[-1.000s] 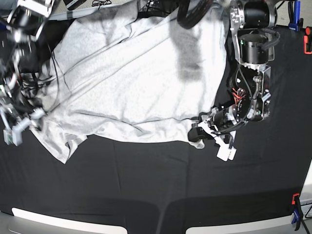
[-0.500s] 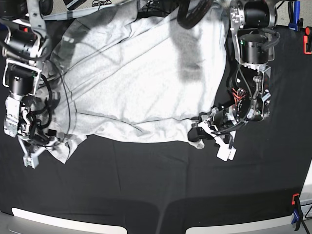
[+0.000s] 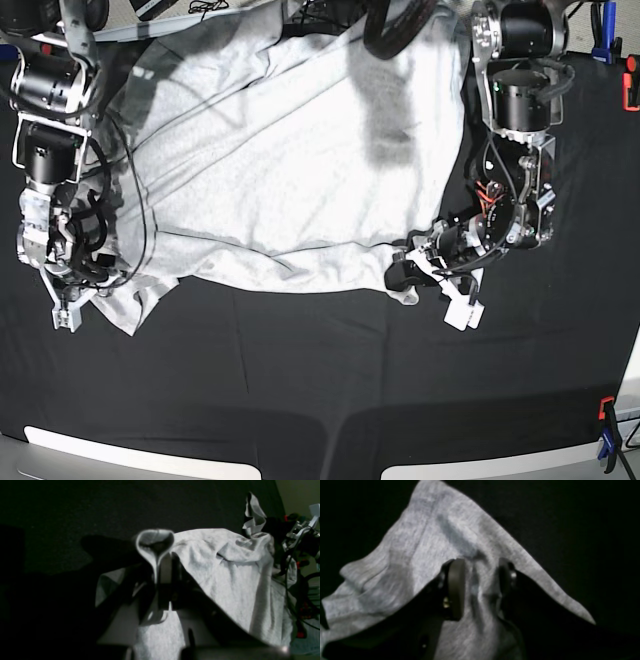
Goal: Layout the t-shirt on the table in an organized manner, then fold the t-shirt properly
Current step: 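Grasp the opposite hem corner with the right gripper, then pull both hem corners apart to stretch the shirt flat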
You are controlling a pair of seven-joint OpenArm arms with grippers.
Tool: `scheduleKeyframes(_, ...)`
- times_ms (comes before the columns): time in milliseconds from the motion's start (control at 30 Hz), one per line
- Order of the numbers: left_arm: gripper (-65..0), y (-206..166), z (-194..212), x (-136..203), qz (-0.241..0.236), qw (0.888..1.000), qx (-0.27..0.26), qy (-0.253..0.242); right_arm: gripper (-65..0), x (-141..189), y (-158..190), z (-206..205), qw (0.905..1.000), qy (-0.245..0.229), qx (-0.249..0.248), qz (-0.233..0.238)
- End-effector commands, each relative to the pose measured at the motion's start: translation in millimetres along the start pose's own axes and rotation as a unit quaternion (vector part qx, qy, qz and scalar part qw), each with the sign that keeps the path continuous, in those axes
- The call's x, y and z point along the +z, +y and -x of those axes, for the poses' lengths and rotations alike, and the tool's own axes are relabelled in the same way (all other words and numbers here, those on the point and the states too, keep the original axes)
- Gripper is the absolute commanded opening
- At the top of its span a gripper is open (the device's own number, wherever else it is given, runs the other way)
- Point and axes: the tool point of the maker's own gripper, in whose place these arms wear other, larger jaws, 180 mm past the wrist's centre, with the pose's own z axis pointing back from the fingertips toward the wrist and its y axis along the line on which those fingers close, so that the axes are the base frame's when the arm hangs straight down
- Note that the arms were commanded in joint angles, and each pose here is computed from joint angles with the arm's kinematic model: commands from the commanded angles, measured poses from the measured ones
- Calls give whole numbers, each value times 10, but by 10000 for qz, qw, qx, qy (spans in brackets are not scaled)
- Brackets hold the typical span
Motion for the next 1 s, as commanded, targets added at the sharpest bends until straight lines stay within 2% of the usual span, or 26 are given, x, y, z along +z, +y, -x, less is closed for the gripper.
scheduleKeyframes(0,-650,-63,-257,13,113,9993,-127,-320,-526,46,-127,-238,9996,-231,23,156)
scheduleKeyframes(67,-650,-61,-260,15,111,9993,-134,-321,-650,47,-128,-239,9996,-231,25,154)
scheduleKeyframes(167,-650,17,-323,76,22,9991,-195,-386,-650,54,-113,-299,9993,-340,48,115)
scheduleKeyframes(367,-650,325,-696,390,-327,9955,-495,-737,-650,154,-92,-631,9973,-703,182,45)
scheduleKeyframes(567,-650,398,-1250,649,-380,9872,-733,-1368,-650,267,-43,-1112,9926,-1210,30,-58)
scheduleKeyframes(767,-650,433,-1581,733,-687,9736,-1265,-1770,-650,359,-17,-1525,9877,-1559,-16,-90)
scheduleKeyframes(967,-650,441,-1829,850,-982,9464,-1902,-2420,-650,439,221,-1972,9811,-1908,-53,-305)
